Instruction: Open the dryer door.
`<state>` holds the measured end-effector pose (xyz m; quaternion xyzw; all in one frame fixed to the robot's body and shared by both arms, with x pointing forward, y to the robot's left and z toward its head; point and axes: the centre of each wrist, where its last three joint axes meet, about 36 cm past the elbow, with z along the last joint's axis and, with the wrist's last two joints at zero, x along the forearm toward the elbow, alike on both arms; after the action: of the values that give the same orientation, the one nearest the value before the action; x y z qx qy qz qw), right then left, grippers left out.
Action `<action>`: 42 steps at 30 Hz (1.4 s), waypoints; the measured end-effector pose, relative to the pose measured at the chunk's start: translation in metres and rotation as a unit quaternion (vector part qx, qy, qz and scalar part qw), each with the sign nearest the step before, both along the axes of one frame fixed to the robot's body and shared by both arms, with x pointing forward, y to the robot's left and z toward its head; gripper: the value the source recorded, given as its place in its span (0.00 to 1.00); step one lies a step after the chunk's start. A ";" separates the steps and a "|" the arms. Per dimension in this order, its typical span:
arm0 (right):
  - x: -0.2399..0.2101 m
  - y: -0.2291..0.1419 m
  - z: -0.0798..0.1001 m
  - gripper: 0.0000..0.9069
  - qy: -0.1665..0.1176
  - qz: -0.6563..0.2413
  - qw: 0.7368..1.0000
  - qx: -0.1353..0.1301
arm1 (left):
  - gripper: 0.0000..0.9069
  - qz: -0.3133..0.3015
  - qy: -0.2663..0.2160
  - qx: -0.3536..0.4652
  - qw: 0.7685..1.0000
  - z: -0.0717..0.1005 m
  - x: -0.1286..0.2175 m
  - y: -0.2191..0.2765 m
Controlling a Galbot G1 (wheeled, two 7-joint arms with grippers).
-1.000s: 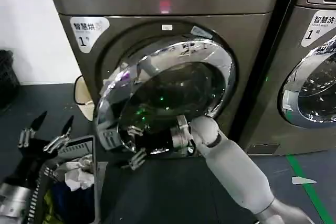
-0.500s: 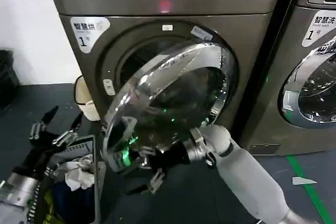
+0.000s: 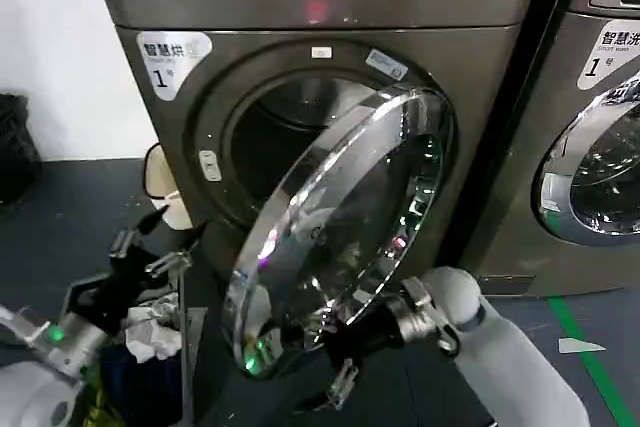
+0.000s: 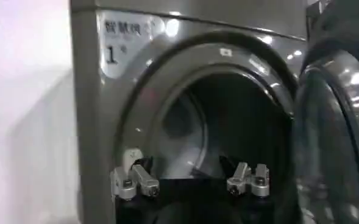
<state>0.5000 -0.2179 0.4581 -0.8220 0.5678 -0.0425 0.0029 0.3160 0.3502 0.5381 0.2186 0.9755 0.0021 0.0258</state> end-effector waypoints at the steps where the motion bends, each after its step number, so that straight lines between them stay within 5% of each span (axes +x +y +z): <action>1: -0.001 -0.007 0.000 1.00 0.000 -0.009 1.000 0.000 | 1.00 -0.006 0.007 0.000 1.000 0.002 0.002 -0.001; 15: -0.025 -0.129 -0.004 1.00 0.000 -0.182 0.983 0.022 | 1.00 -0.108 0.073 0.025 0.991 0.009 0.018 -0.028; 24: -0.078 -0.233 0.004 1.00 -0.012 -0.348 0.934 0.080 | 1.00 -0.183 0.058 0.014 0.981 0.001 0.033 -0.048; 33: -0.159 -0.302 0.021 1.00 -0.084 -0.571 0.803 0.148 | 1.00 -0.244 0.056 -0.001 0.968 -0.004 0.040 -0.077; 42: -0.237 -0.313 0.041 1.00 -0.153 -0.773 0.595 0.156 | 1.00 -0.310 0.066 -0.005 0.948 -0.017 0.044 -0.112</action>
<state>0.2634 -0.5313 0.4996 -0.0436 0.9797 -0.0651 0.1843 0.3597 0.2383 0.5210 0.5096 0.8592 -0.0251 -0.0379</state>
